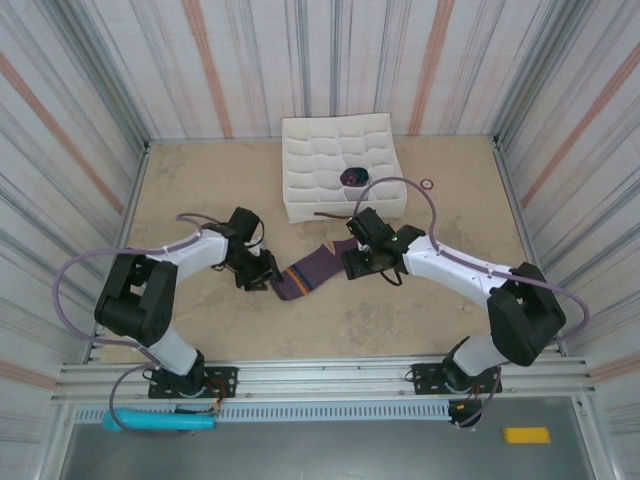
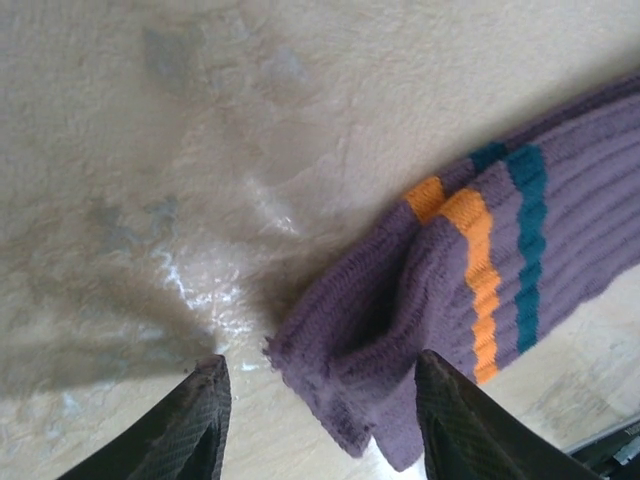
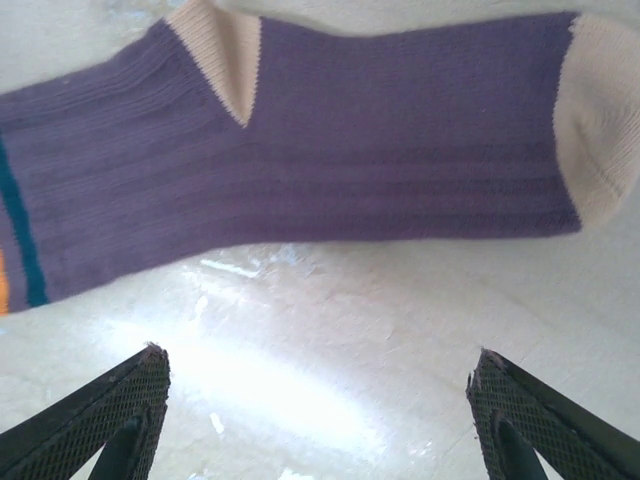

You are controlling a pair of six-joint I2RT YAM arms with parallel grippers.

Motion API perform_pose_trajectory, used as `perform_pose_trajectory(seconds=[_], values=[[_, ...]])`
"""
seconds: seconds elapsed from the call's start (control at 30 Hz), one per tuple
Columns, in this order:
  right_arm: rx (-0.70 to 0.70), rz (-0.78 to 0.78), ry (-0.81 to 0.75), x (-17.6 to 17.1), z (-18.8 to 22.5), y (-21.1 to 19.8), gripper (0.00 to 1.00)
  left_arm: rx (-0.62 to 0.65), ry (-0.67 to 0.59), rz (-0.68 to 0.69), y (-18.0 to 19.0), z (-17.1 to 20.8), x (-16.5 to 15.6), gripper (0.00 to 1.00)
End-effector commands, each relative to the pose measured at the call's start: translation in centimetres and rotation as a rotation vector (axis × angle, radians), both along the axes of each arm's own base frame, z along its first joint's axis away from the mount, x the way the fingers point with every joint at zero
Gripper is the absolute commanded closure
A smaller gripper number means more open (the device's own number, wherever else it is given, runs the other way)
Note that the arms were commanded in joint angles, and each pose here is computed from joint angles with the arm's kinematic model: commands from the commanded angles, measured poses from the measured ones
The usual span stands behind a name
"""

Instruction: Roll the socks

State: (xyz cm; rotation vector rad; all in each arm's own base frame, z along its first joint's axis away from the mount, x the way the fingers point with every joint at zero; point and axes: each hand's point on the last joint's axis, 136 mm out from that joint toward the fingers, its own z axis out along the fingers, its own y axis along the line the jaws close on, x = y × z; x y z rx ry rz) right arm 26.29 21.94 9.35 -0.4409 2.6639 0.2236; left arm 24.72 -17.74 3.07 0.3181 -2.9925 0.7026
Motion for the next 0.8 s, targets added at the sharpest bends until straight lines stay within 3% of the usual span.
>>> perform_pose_trajectory(seconds=[0.0, 0.33, 0.57, 0.77], values=[[0.052, -0.025, -0.015, -1.8, 1.0, 0.5, 0.20, 0.022, 0.010, 0.019, 0.1, -0.9, 0.3, 0.50], [0.105, 0.105, -0.138, -5.8, 1.0, 3.0, 0.31, -0.005, -0.019, 0.035, -1.9, -0.3, 1.2, 0.68], [0.113, 0.166, -0.195, -7.5, 0.4, 4.0, 0.35, -0.092, 0.019, 0.092, -5.1, 0.1, -0.2, 0.91], [0.128, 0.241, -0.239, -9.4, -0.4, 4.9, 0.40, -0.149, 0.052, 0.137, -8.9, 0.6, -2.1, 1.00]])
